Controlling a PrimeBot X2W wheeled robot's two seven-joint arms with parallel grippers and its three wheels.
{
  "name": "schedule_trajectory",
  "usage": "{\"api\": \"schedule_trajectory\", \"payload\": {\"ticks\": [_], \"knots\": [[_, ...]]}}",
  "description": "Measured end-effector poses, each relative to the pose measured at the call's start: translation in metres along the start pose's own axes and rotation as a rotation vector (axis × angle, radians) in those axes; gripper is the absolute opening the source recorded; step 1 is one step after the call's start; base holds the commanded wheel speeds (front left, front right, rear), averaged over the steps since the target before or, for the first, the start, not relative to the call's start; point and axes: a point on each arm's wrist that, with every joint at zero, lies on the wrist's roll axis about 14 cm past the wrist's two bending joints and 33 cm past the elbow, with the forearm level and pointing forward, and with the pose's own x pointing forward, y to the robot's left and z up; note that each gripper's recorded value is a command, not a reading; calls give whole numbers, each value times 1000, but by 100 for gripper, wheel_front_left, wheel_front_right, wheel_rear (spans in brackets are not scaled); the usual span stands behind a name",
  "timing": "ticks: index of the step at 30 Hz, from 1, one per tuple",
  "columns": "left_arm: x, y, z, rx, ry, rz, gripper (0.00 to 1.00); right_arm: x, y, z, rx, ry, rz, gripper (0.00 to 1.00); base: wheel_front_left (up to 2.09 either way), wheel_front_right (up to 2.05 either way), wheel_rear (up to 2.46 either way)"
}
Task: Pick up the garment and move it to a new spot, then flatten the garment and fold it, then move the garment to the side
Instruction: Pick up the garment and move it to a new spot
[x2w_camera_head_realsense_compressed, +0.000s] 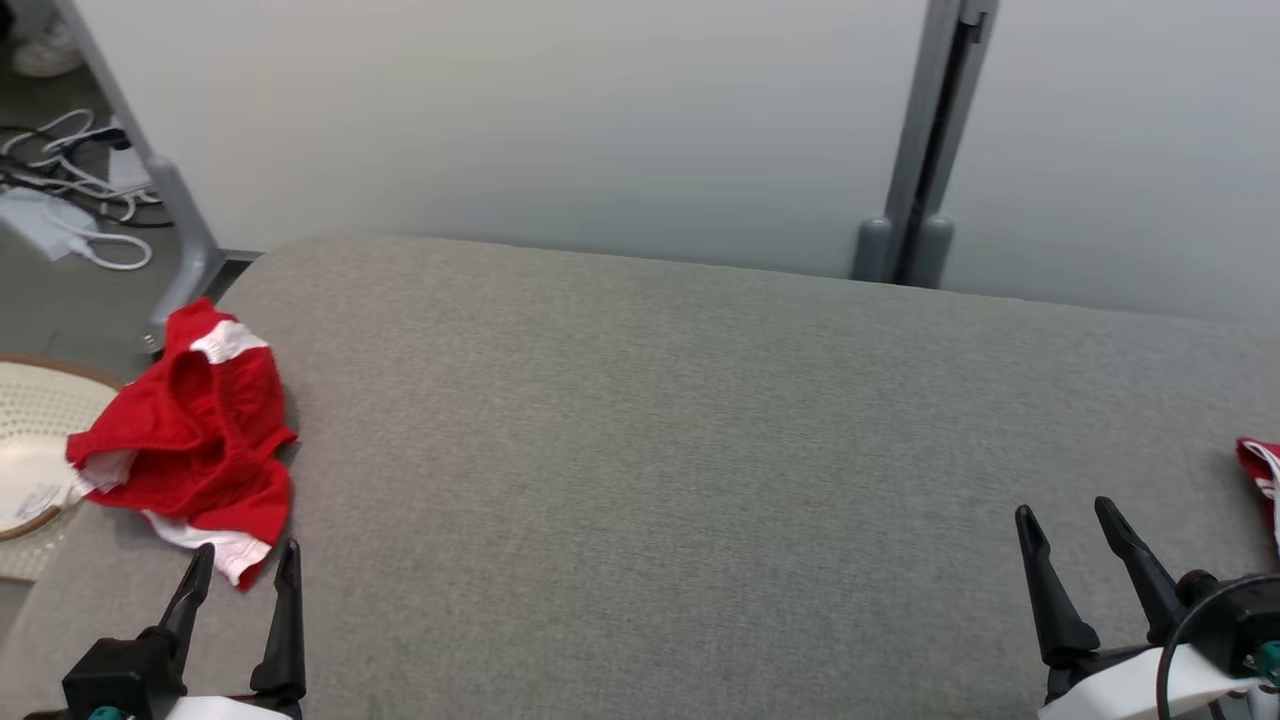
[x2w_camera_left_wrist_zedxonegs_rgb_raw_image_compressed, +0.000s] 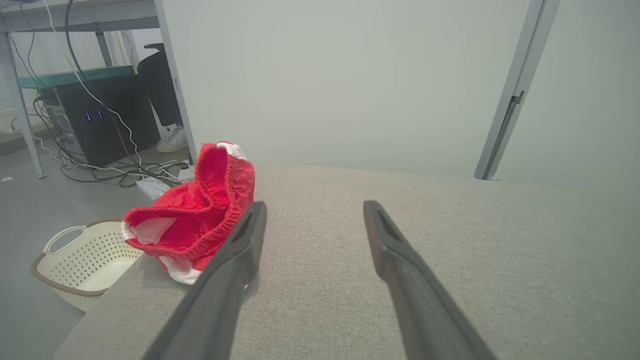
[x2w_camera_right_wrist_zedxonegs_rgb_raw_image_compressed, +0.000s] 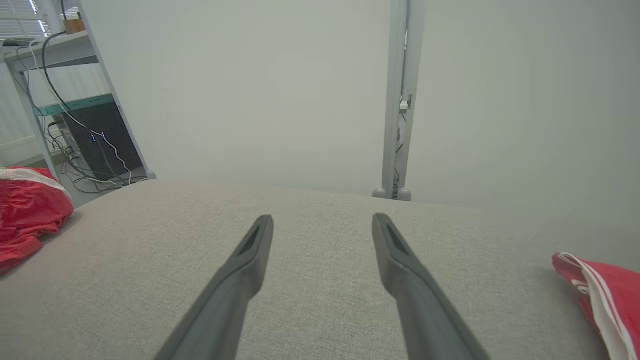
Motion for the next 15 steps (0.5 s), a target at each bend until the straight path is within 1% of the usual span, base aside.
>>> {"api": "schedule_trajectory", "payload": {"ticks": [9, 15], "knots": [[-39, 56, 8, -6, -32, 182, 100, 27, 64, 1, 12, 2, 193, 100, 0, 0, 0], [-64, 83, 14, -8, -57, 272, 100, 35, 97, 0, 21, 6, 284, 100, 0, 0, 0]]}}
